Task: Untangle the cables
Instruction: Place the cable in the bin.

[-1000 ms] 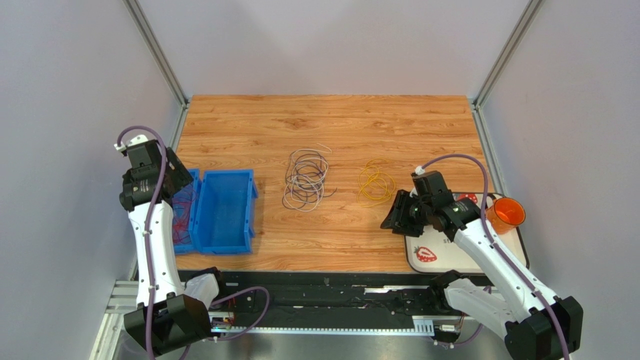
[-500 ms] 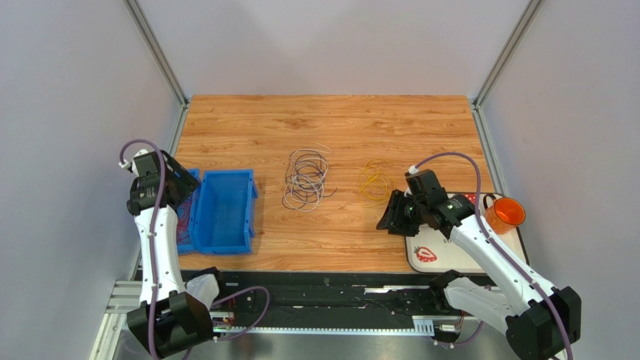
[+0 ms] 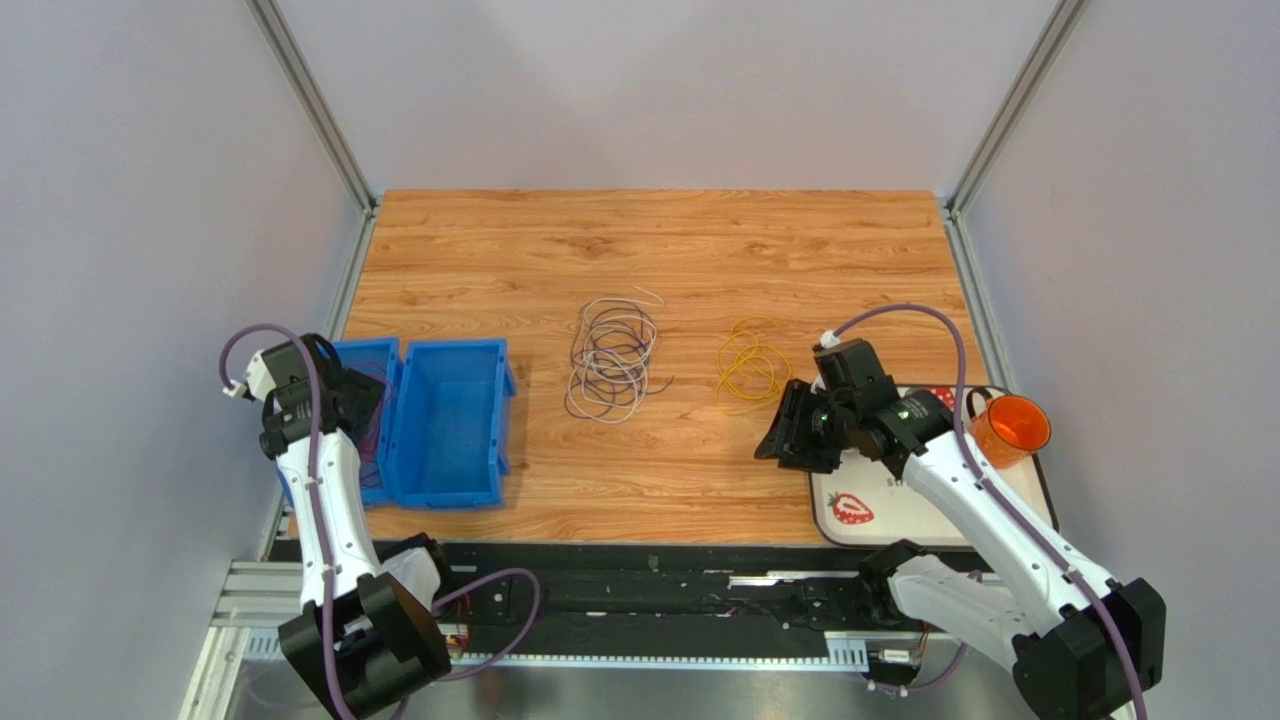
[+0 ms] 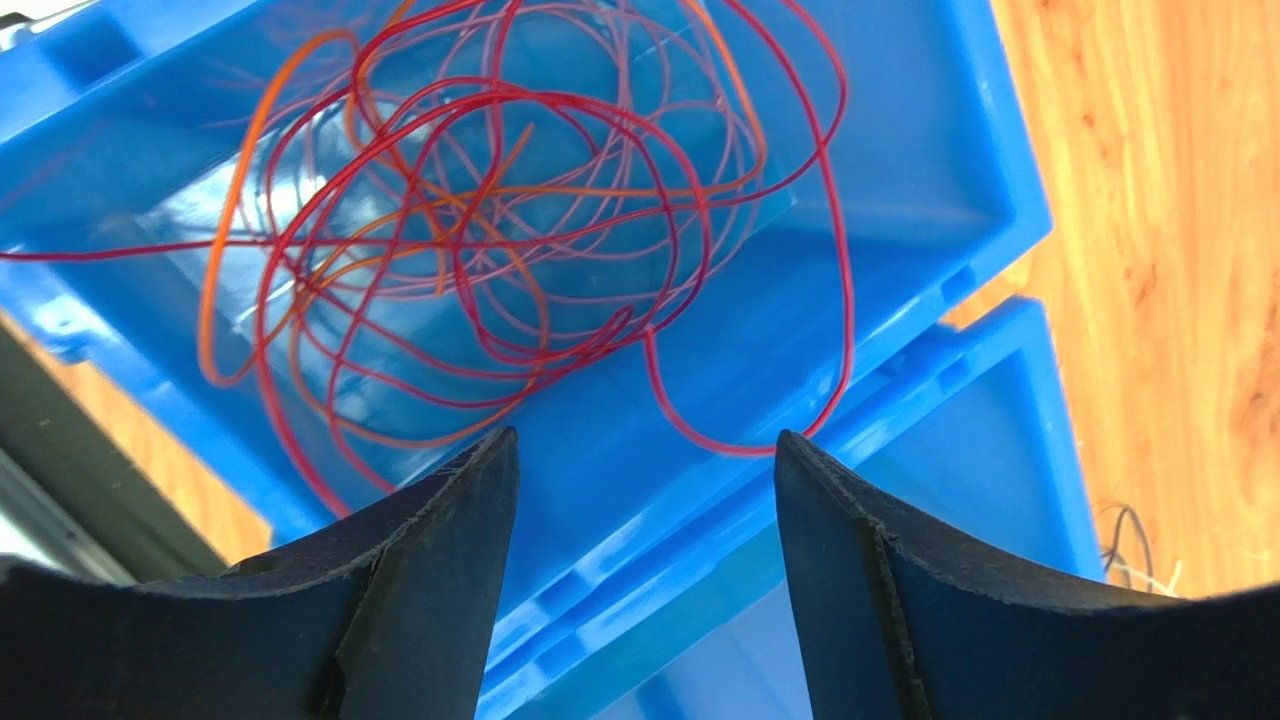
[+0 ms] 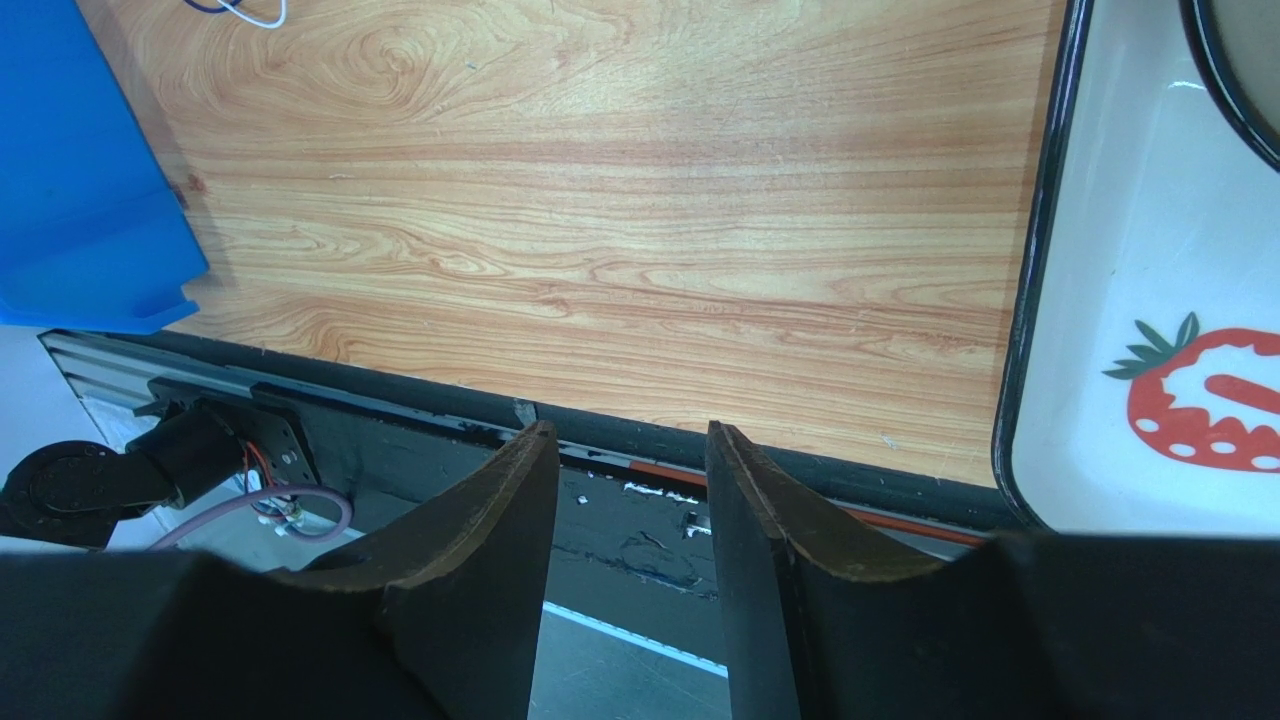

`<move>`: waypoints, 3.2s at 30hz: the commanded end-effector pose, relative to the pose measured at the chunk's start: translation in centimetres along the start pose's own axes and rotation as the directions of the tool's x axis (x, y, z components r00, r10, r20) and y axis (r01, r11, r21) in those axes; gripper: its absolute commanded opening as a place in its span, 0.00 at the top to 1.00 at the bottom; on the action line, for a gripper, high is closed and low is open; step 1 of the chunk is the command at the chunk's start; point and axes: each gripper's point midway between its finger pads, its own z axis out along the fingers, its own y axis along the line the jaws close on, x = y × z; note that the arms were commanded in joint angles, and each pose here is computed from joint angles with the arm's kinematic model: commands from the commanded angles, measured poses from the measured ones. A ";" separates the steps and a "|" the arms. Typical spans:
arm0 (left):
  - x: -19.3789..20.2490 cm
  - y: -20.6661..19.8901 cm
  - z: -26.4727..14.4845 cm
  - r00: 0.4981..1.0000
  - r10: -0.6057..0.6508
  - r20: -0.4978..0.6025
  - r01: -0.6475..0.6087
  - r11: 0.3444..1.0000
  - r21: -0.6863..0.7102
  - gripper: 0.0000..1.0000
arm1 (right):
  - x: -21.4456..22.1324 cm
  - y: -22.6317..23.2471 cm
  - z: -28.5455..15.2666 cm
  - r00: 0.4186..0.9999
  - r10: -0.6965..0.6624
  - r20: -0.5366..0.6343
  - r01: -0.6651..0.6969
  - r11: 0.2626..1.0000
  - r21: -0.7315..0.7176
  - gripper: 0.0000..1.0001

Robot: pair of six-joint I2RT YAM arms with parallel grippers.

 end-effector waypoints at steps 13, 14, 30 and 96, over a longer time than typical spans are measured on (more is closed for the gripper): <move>-1.8 -1.1 1.8 0.995 -0.072 0.065 0.070 0.997 0.034 0.75 | -0.6 0.7 -0.2 1.000 -0.004 0.024 0.005 1.000 -0.015 0.56; -2.1 -1.3 1.7 0.995 -0.071 0.073 0.069 0.997 0.038 0.84 | -0.6 0.7 -0.2 1.000 -0.003 0.024 0.003 1.000 -0.015 0.56; -7.5 -0.3 -2.6 0.970 0.051 0.237 -0.030 0.995 -0.090 1.00 | -0.5 0.7 0.0 1.000 -0.002 0.019 0.002 1.000 -0.023 0.55; 13.4 -23.9 -12.9 0.608 0.769 0.198 -0.636 0.322 0.702 0.17 | -3.3 2.0 1.6 0.996 -0.047 0.081 0.049 0.999 -0.022 0.56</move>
